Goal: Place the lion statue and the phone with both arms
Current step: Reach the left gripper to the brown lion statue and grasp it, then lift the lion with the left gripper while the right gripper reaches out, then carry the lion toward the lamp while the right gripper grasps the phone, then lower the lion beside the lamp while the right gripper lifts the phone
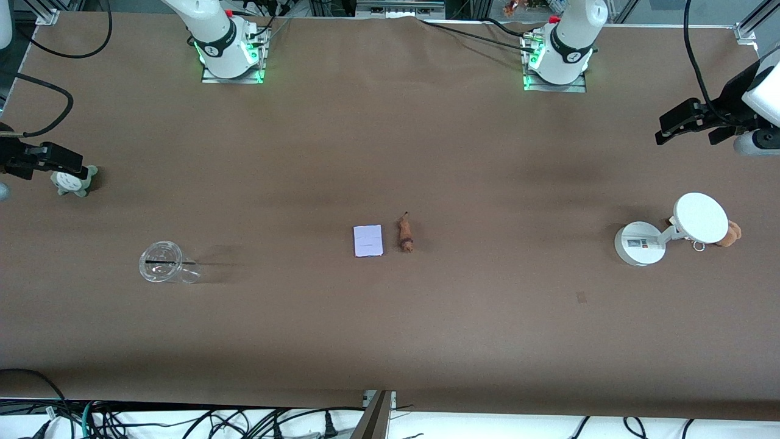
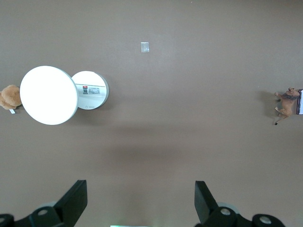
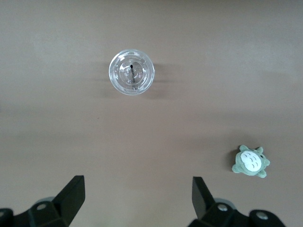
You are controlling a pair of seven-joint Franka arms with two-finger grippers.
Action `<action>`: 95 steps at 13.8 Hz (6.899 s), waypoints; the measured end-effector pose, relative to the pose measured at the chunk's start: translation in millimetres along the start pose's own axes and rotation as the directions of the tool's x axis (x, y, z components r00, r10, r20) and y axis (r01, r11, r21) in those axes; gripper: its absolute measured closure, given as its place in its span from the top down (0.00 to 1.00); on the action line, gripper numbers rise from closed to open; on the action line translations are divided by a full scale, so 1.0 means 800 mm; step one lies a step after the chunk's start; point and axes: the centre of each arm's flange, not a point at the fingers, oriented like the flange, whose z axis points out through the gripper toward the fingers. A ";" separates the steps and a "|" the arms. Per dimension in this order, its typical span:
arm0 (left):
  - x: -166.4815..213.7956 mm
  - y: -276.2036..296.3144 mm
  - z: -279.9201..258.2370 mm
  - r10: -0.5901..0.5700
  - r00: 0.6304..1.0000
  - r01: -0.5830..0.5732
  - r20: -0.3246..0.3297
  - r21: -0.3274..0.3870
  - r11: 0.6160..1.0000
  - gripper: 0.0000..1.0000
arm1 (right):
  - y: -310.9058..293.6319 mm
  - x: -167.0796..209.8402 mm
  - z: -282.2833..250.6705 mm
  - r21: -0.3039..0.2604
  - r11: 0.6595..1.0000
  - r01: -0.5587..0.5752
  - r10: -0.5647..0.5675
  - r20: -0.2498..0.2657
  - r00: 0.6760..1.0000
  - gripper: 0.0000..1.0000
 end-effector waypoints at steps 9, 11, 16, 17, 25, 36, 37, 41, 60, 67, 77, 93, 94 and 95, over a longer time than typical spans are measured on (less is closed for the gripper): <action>-0.002 0.012 0.008 0.000 1.000 -0.001 0.018 0.003 1.000 1.00 | 0.000 0.000 0.000 0.000 1.000 0.000 0.000 0.000 1.000 1.00; 0.005 0.016 0.020 -0.002 1.000 0.002 0.031 0.005 1.000 1.00 | 0.000 0.000 0.000 0.000 1.000 0.000 0.000 0.000 1.000 1.00; 0.047 0.088 0.088 -0.061 0.997 0.061 0.037 0.005 0.998 1.00 | 0.000 0.000 0.000 0.000 1.000 0.000 0.000 0.000 1.000 1.00; 0.055 0.114 0.105 -0.084 0.996 0.084 0.030 -0.001 0.996 1.00 | 0.000 0.000 0.000 0.000 1.000 0.000 0.000 0.000 1.000 1.00; 0.057 0.395 0.277 -0.305 0.952 0.304 0.007 -0.113 0.946 1.00 | -0.001 0.002 0.004 0.000 1.000 0.003 -0.003 0.005 1.000 1.00; 0.068 0.534 0.479 -0.387 0.917 0.373 -0.099 -0.133 0.918 1.00 | -0.048 0.032 0.065 -0.007 0.998 0.063 -0.062 0.087 0.994 1.00; 0.071 0.531 0.491 -0.382 0.918 0.369 -0.108 -0.127 0.921 1.00 | -0.055 0.036 0.073 -0.008 0.997 0.072 -0.071 0.094 0.993 1.00; 0.069 0.537 0.521 -0.366 0.924 0.355 -0.111 -0.109 0.929 1.00 | -0.107 0.044 0.089 -0.015 0.992 0.129 -0.126 0.108 0.986 1.00; 0.183 0.352 0.452 -0.165 0.964 0.162 -0.210 -0.031 0.986 0.37 | -0.337 0.086 0.238 -0.009 0.998 0.055 -0.054 0.045 0.998 1.00; 0.158 0.140 0.468 0.060 0.978 -0.054 -0.199 0.037 0.998 0.37 | -0.488 0.065 0.327 -0.014 1.000 0.017 -0.017 -0.042 0.999 1.00; 0.147 0.021 0.519 0.128 0.980 -0.124 -0.155 0.035 0.992 0.37 | -0.586 0.038 0.415 0.008 0.999 0.049 -0.048 -0.132 0.990 1.00; 0.167 0.026 0.510 0.125 0.974 -0.123 -0.190 0.020 0.992 1.00 | -0.654 -0.010 0.495 -0.012 0.995 0.100 -0.101 -0.128 0.987 1.00; 0.169 0.030 0.502 0.128 0.971 -0.127 -0.200 0.020 0.992 1.00 | -0.656 -0.012 0.497 -0.014 0.995 0.102 -0.103 -0.126 0.987 1.00; 0.171 0.035 0.490 0.134 0.969 -0.132 -0.207 0.020 0.991 1.00 | -0.656 -0.013 0.500 -0.015 0.995 0.103 -0.104 -0.126 0.987 1.00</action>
